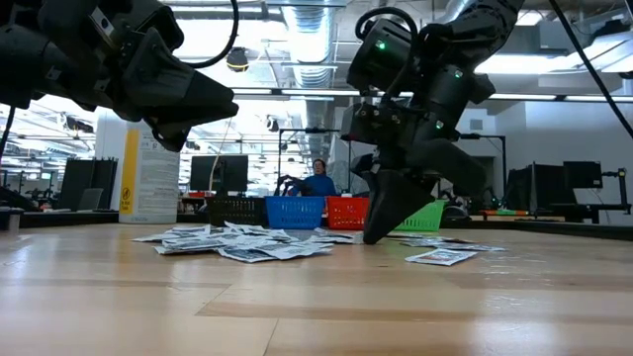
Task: Pick & Place First Aid Supplies
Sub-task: Put the green bandage pack into the red bin
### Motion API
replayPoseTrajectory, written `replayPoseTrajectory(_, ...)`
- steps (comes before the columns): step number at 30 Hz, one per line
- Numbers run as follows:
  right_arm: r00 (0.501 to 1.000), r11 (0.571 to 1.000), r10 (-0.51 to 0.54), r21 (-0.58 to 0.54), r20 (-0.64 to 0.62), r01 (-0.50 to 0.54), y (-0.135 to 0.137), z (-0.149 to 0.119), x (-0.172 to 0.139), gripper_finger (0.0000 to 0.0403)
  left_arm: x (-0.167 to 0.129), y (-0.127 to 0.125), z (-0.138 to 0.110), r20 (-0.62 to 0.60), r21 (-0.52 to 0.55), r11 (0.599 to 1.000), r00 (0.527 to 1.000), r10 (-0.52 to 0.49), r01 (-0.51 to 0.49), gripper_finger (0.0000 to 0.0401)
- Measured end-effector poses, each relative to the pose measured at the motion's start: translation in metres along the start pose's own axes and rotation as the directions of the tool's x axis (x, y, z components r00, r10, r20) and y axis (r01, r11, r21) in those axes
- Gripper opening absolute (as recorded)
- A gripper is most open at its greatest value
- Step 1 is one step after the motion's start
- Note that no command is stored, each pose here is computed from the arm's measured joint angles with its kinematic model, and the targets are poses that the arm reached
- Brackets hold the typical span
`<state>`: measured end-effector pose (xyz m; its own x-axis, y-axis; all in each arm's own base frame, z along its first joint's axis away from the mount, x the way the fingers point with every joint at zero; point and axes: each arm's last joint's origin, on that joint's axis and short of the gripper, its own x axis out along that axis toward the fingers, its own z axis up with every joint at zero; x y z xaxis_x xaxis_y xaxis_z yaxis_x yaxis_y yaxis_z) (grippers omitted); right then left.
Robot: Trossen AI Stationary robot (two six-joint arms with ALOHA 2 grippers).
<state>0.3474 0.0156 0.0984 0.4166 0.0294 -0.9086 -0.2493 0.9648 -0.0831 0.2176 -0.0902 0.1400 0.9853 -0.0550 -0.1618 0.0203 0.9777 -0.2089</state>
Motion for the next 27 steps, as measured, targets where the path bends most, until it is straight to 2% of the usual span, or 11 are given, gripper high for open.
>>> replayPoseTrajectory(10, 0.999, 1.000, 0.013, -0.025, -0.036, -0.014, 0.000, 0.023, -0.014, 0.0003, 0.000, 0.000, 0.000, 0.000, 0.000, 1.000, 1.000, 0.000, 0.000, 0.0093)
replayPoseTrajectory(19, 0.997, 0.998, 0.018, -0.066, -0.072, -0.023, 0.015, 0.049, -0.031, 0.0002, 0.000, 0.000, 0.000, 0.000, 0.000, 1.000, 1.000, 0.000, 0.000, 0.0093)
replayPoseTrajectory(27, 0.996, 0.999, 0.028, -0.028, -0.081, -0.031, 0.018, 0.053, -0.052, 0.0004, 0.000, 0.000, 0.000, -0.001, 0.001, 1.000, 1.000, 0.000, 0.000, 0.0093)
